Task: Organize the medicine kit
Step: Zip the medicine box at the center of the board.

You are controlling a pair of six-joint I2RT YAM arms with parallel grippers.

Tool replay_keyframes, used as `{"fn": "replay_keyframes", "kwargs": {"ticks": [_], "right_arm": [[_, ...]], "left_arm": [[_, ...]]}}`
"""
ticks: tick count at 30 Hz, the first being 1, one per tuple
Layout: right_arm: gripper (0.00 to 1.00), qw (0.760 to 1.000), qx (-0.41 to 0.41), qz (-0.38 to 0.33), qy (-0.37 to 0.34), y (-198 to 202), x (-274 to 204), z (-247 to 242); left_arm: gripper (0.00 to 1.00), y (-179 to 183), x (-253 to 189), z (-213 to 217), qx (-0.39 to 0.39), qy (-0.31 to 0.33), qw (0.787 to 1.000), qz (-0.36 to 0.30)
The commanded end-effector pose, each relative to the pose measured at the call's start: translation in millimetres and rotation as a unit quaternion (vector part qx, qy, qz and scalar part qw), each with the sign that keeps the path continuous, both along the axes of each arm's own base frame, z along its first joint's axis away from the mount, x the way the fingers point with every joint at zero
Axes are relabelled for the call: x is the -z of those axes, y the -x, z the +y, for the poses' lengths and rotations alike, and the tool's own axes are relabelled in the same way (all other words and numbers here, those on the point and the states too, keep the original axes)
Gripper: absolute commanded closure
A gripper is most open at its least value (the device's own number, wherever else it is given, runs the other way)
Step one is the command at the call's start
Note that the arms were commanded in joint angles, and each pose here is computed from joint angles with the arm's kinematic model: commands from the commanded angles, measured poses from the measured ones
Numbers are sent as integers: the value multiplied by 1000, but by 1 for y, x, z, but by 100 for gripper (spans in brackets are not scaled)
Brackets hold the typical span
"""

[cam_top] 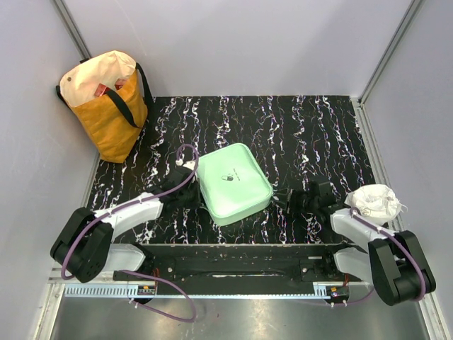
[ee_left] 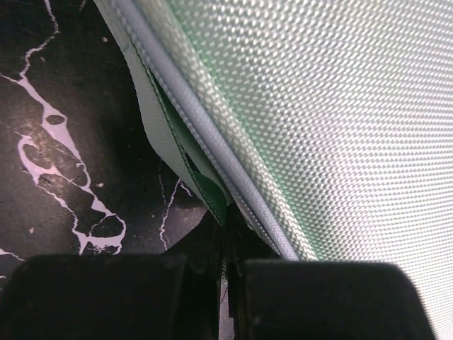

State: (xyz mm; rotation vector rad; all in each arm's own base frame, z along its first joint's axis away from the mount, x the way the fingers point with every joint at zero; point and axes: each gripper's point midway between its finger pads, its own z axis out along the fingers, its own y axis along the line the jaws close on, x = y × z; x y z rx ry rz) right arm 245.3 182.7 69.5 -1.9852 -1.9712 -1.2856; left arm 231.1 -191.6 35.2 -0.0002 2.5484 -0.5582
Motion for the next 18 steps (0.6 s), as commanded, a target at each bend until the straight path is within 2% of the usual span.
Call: {"fn": "replay_keyframes", "kwargs": {"ticks": [1,3,4,9,12,14,18], "right_arm": [[79,998,30,-31,-43,-18,-44,4],[99,998,33,-37,-39,-18,-46,2],[100,998,34,-37,-38,-18,-45,2],[100,996,26,-71,-37,-28,-46,5],[100,991,49,-124,-19,-46,-53,-1],[100,986,66,-153,16,-58,-57,-10],[100,964,99,-225,103,-89,-76,-29]], "left_arm": [[100,-11,-5,1,-6,-5,1000,-19],[100,-12,-4,1,-5,-5,1000,-19],[100,-12,-4,1,-5,-6,1000,-18],[100,-11,-4,-4,13,0,1000,-21],[100,-8,-3,-3,28,-9,999,-17],[100,-2,0,-4,48,-16,999,-13],[100,18,8,-5,103,-81,991,-6]]}}
